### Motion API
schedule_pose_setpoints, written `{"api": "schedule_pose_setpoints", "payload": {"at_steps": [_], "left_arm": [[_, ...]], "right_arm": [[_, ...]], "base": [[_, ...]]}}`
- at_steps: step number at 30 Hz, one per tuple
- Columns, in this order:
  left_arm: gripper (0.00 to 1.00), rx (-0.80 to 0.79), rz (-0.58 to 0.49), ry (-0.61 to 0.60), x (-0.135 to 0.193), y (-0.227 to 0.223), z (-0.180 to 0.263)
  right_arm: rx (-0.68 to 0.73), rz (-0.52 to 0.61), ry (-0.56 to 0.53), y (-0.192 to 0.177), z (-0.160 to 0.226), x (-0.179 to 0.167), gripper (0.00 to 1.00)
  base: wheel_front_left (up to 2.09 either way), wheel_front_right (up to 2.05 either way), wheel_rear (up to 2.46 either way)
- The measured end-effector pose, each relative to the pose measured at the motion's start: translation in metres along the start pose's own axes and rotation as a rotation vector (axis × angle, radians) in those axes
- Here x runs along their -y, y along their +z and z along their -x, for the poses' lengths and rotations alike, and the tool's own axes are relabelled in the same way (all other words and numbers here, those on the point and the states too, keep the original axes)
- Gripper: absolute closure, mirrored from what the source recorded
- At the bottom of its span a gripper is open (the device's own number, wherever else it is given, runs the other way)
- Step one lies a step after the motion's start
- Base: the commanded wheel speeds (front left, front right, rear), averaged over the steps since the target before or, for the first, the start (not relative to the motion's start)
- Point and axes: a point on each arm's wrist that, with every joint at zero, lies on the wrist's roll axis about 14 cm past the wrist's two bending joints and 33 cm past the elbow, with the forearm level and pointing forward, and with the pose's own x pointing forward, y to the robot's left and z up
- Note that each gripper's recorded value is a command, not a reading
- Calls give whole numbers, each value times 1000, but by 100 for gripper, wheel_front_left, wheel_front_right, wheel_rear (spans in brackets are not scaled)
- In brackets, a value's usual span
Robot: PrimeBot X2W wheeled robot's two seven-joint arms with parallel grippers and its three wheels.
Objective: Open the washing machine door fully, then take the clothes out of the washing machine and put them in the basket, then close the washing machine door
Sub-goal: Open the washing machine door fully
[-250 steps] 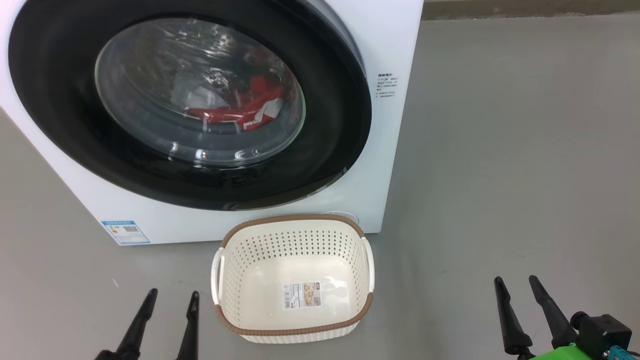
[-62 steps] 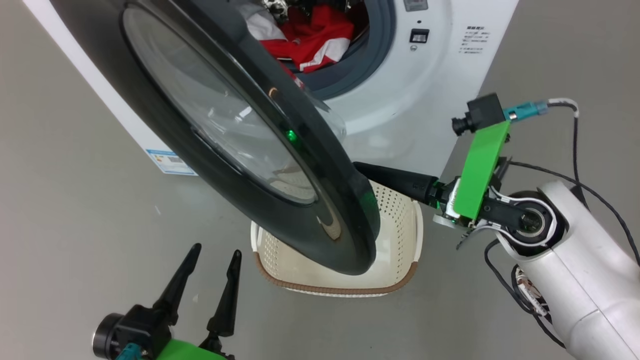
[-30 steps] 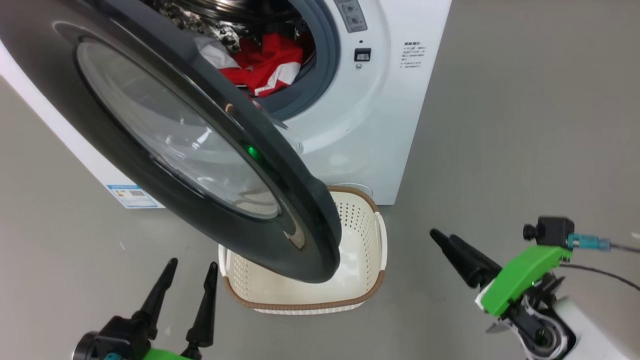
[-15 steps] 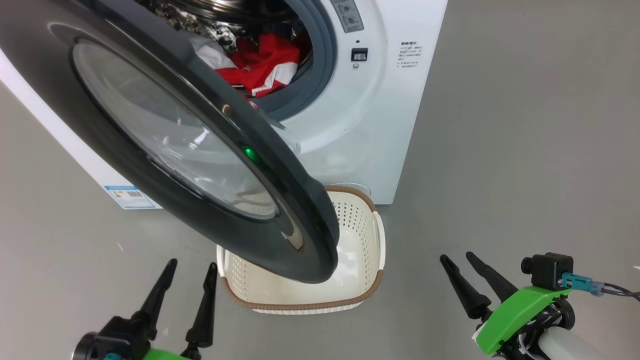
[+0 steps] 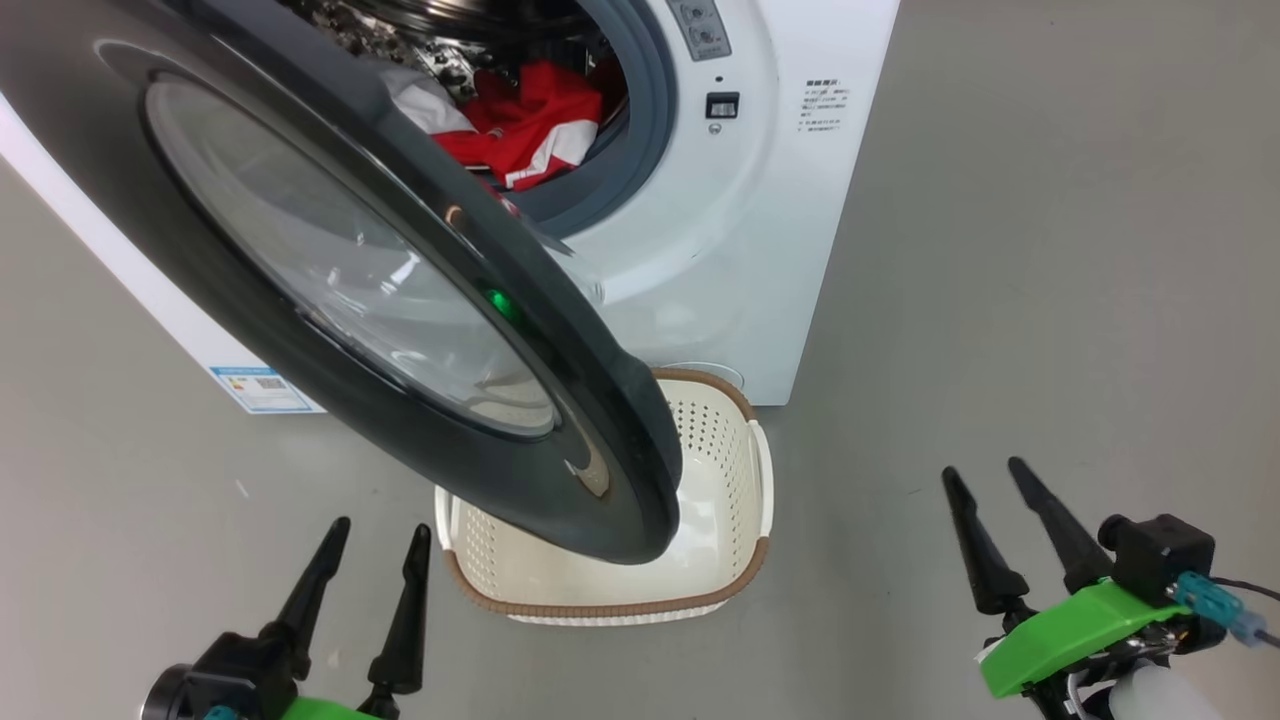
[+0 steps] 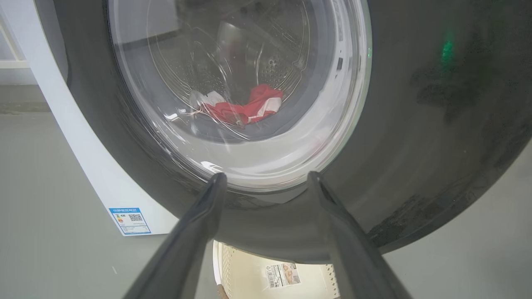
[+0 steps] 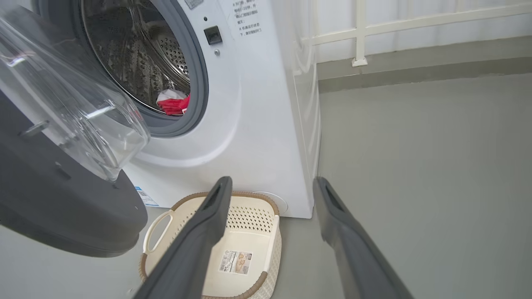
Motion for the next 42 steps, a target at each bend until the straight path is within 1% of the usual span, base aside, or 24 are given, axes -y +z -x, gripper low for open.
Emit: {"api": "schedule_pose_setpoints", "payload": {"at_steps": [3, 7, 10, 18, 34, 37, 38, 39, 40, 42], "left_arm": [[0, 0, 0, 3, -1, 0, 0], [0, 4, -1, 9, -3, 2, 2], [0, 8, -1, 12, -4, 3, 2], [0, 15, -1, 17, -5, 5, 4], [0, 21, 0, 21, -5, 7, 7], [0, 23, 0, 21, -5, 8, 7], [0, 23, 0, 22, -6, 8, 7], [0, 24, -1, 22, -6, 8, 7], [0, 23, 0, 24, -6, 8, 8], [0, 23, 1, 27, -7, 8, 9]], "right_arm": [[42, 36, -25, 8, 3, 1, 0], [99, 55, -50, 21, 9, 2, 0], [113, 64, -60, 24, 13, 2, 0], [60, 75, -90, 5, 24, 9, 0], [73, 79, -78, 9, 24, 4, 0], [77, 66, -74, 10, 23, 2, 0], [80, 56, -70, 11, 23, 0, 18], [84, 48, -60, 11, 22, -3, 62], [86, 44, -45, 12, 20, -8, 100], [98, -3, -21, 14, 16, -18, 100]], "base": [[0, 0, 0], [0, 0, 0], [0, 0, 0], [0, 0, 0], [0, 0, 0], [0, 0, 0], [0, 0, 0], [0, 0, 0], [0, 0, 0], [0, 0, 0]]}}
